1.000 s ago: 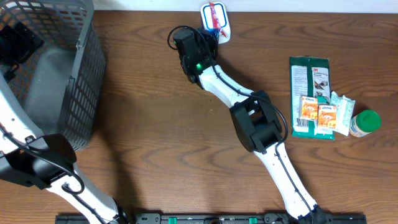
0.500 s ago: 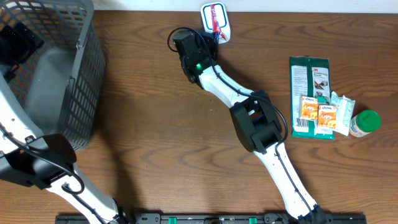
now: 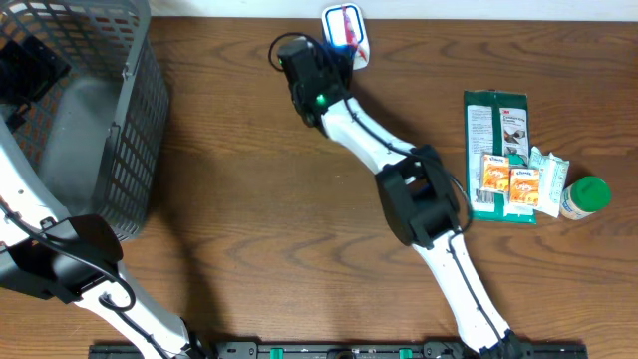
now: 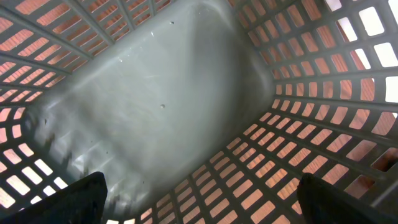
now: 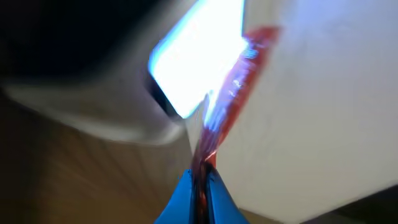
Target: Scan the item barcode
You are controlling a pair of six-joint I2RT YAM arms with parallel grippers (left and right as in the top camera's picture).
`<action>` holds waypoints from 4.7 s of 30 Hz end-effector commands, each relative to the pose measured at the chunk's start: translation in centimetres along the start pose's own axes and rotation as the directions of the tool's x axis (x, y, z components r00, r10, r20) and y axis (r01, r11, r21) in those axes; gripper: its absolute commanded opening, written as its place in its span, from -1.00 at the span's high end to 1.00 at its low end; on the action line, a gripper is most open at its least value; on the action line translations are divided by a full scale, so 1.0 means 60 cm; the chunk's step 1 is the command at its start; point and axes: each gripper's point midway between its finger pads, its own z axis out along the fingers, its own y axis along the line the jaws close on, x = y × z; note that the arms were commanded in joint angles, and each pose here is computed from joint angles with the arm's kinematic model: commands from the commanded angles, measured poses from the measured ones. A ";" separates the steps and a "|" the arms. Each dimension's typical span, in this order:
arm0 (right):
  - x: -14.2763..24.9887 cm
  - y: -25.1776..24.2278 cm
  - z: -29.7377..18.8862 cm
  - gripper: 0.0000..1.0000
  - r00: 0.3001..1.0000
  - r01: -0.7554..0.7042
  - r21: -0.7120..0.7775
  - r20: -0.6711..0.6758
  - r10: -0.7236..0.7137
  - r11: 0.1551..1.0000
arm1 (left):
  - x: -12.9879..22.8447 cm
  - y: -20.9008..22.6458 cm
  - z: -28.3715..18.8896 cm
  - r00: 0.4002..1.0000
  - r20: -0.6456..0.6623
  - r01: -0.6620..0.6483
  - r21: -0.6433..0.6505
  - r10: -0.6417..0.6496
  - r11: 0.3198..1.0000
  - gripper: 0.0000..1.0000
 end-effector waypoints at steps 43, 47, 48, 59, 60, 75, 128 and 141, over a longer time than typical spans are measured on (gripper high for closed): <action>0.605 0.086 0.035 -0.98 0.176 -0.982 -0.188 -0.909 0.377 0.005 | -0.003 -0.004 -0.023 0.999 0.033 -0.003 0.010 0.003 1.000 -0.96; 0.605 0.086 0.036 -0.98 0.176 -0.982 -0.188 -0.909 0.378 0.005 | -0.003 -0.004 -0.023 0.999 0.033 -0.003 0.010 0.003 1.000 -0.96; 0.605 0.086 0.036 -0.99 0.176 -0.982 -0.188 -0.909 0.378 0.005 | -0.003 -0.004 -0.023 0.999 0.033 -0.003 0.010 0.003 1.000 -0.96; 0.605 0.086 0.036 -0.98 0.176 -0.982 -0.188 -0.909 0.378 0.005 | -0.003 -0.004 -0.023 0.999 0.033 -0.004 0.010 0.003 1.000 -0.96; 0.605 0.086 0.036 -0.99 0.176 -0.982 -0.188 -0.909 0.378 0.005 | -0.003 -0.004 -0.023 0.999 0.033 -0.003 0.010 0.003 1.000 -0.96; 0.605 0.086 0.036 -0.98 0.176 -0.982 -0.188 -0.909 0.378 0.005 | -0.003 -0.004 -0.023 0.999 0.033 -0.004 0.010 0.003 1.000 -0.96; 0.575 0.014 0.006 -0.99 0.212 -0.972 -0.237 -0.853 0.477 0.008 | -0.003 -0.004 -0.023 0.999 0.033 -0.003 0.010 0.003 1.000 -0.96; 0.477 -0.264 -0.245 -0.99 0.373 -0.858 -0.495 -0.424 0.825 0.133 | -0.003 -0.004 -0.023 0.999 0.033 -0.004 0.010 0.003 1.000 -0.96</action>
